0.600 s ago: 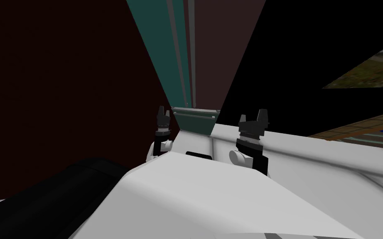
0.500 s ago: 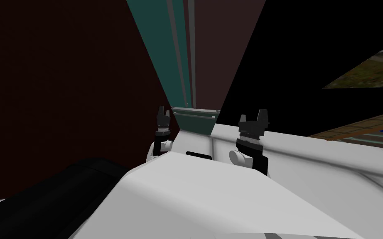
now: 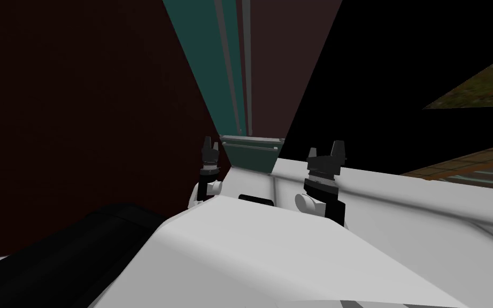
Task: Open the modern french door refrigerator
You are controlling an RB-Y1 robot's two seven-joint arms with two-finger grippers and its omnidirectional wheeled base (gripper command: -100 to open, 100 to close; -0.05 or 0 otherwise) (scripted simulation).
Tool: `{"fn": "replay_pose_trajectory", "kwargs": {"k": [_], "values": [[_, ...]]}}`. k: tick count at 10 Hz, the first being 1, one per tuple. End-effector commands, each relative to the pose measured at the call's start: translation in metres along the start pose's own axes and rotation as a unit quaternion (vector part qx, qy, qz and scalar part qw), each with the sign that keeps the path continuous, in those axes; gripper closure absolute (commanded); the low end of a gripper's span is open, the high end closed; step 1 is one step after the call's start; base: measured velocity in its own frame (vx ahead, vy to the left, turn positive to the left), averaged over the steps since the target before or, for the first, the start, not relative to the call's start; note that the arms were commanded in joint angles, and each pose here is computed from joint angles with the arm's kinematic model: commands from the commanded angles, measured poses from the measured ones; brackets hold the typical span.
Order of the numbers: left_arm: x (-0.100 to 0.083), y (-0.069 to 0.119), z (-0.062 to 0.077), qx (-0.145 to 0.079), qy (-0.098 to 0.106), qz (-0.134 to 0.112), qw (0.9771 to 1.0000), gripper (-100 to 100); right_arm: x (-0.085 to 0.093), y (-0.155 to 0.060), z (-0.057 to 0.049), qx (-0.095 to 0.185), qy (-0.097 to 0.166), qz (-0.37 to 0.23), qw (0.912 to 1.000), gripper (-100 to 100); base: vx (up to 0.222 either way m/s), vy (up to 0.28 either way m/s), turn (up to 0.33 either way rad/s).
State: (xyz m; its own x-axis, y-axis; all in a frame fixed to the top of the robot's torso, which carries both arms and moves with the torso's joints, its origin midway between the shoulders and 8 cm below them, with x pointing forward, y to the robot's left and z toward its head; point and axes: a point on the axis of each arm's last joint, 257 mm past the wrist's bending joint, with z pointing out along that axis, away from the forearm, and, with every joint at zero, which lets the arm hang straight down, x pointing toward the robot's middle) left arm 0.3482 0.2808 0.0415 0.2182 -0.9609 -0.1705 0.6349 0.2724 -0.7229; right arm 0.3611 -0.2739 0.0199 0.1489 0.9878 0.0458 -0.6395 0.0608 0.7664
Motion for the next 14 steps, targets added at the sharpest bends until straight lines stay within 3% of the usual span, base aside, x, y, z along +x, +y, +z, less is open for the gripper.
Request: {"fn": "replay_pose_trajectory", "kwargs": {"k": [1,3,4,7,14], "values": [[0.0,0.0,0.0,0.0,0.0,0.0,1.0,0,0.0,0.0,0.0,0.0,0.0,0.0,1.0,0,0.0,0.0,0.0],[0.0,0.0,0.0,0.0,0.0,0.0,1.0,0,0.0,0.0,0.0,0.0,0.0,0.0,1.0,0,0.0,0.0,0.0],[0.005,0.005,-0.002,0.0,0.017,0.008,0.9998,-100,0.0,0.0,0.0,0.0,0.0,0.0,1.0,0,0.03,0.007,-0.016],[0.015,0.021,-0.01,-0.004,0.045,0.023,0.9987,-100,0.0,0.0,0.0,0.0,0.0,0.0,1.0,0,0.102,0.024,-0.025],[0.027,0.067,-0.038,-0.021,0.079,0.045,0.9956,-100,0.0,0.0,0.0,0.0,0.0,0.0,1.0,0,0.126,0.034,-0.028]]}}
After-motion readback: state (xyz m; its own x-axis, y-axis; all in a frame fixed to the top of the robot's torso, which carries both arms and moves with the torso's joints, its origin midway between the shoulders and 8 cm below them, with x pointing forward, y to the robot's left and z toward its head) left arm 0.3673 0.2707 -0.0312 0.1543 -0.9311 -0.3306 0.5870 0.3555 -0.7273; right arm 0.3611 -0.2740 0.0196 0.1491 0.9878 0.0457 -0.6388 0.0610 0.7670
